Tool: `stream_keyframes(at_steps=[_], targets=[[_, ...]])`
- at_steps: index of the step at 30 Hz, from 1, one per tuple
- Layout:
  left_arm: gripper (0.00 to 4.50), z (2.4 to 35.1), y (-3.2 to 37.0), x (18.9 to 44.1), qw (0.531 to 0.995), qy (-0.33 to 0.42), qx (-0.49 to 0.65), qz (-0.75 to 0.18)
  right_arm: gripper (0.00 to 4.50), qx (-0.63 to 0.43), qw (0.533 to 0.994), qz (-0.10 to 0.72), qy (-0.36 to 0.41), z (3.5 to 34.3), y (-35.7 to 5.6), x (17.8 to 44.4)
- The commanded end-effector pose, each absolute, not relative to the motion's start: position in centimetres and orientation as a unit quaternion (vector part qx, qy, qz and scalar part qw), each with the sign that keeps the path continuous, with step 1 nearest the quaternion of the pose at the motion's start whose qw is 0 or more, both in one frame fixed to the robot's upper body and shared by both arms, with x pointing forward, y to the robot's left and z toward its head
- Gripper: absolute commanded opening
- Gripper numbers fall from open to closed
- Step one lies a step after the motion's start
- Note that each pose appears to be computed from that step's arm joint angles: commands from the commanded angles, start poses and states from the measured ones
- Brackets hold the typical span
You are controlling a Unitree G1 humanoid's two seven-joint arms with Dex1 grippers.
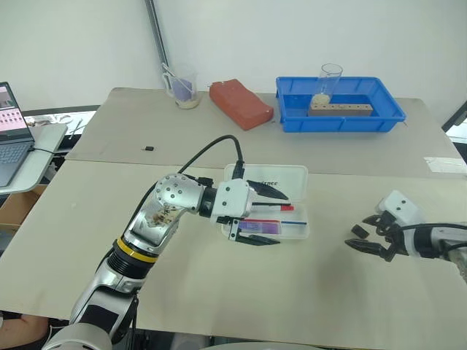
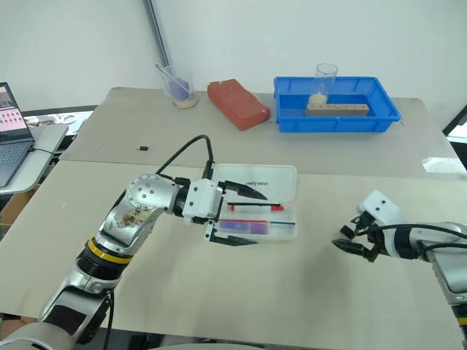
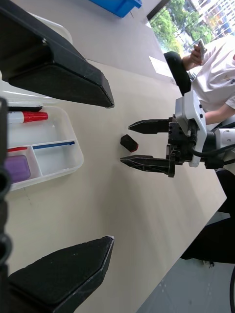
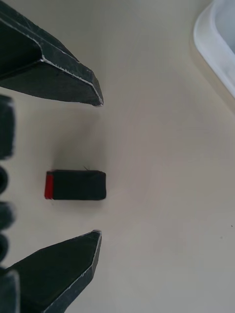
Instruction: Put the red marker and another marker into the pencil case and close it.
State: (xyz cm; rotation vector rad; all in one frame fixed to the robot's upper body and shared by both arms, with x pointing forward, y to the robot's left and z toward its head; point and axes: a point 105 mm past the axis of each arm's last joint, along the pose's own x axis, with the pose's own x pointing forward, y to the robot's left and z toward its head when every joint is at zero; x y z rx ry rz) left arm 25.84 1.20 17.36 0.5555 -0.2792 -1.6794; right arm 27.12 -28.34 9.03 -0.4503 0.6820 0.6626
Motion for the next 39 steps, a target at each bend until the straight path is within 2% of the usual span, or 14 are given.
stream_keyframes(at_steps=[1,10,11,12,13,17,21,26,31,33,37,39], targets=[[4.50,18.3,1.3,25.4,0.625,-0.151,0.243,-0.726,3.71,-0.229,0.863,0.302,0.334,9.6,-29.2,27.4],[4.50,18.2,1.3,25.8,0.635,-0.152,0.248,-0.715,0.59,-0.240,0.859,0.309,0.329,10.0,-28.9,27.6],[4.50,18.3,1.4,25.8,0.635,-0.152,0.248,-0.715,0.29,-0.245,0.858,0.322,0.316,10.4,-28.3,27.8],[4.50,18.2,1.6,25.8,0.636,-0.149,0.247,-0.716,0.22,-0.252,0.857,0.334,0.301,10.8,-27.5,28.0],[4.50,18.1,1.7,25.8,0.636,-0.147,0.246,-0.716,0.22,-0.257,0.855,0.342,0.292,11.1,-27.0,28.2],[4.50,16.6,2.7,25.6,0.631,-0.101,0.251,-0.727,0.22,-0.240,0.845,0.437,0.195,13.8,-20.7,28.3],[4.50,15.1,3.7,25.5,0.629,-0.044,0.262,-0.730,0.22,-0.257,0.816,0.489,0.168,14.1,-17.0,28.2],[4.50,15.0,3.9,25.7,0.639,-0.034,0.265,-0.722,0.22,-0.277,0.780,0.529,0.184,12.8,-15.5,27.9],[4.50,15.1,4.1,25.9,0.649,-0.030,0.265,-0.712,0.22,-0.302,0.759,0.540,0.204,11.9,-15.9,28.0],[4.50,15.1,4.1,25.8,0.651,-0.029,0.265,-0.711,1.24,-0.306,0.759,0.537,0.203,11.8,-16.1,28.4],[4.50,15.2,4.1,25.5,0.653,-0.028,0.263,-0.709,2.71,-0.311,0.759,0.535,0.200,12.0,-16.4,28.7],[4.50,15.2,4.3,25.5,0.654,-0.024,0.263,-0.709,3.30,-0.305,0.762,0.537,0.195,12.4,-16.3,28.7]])
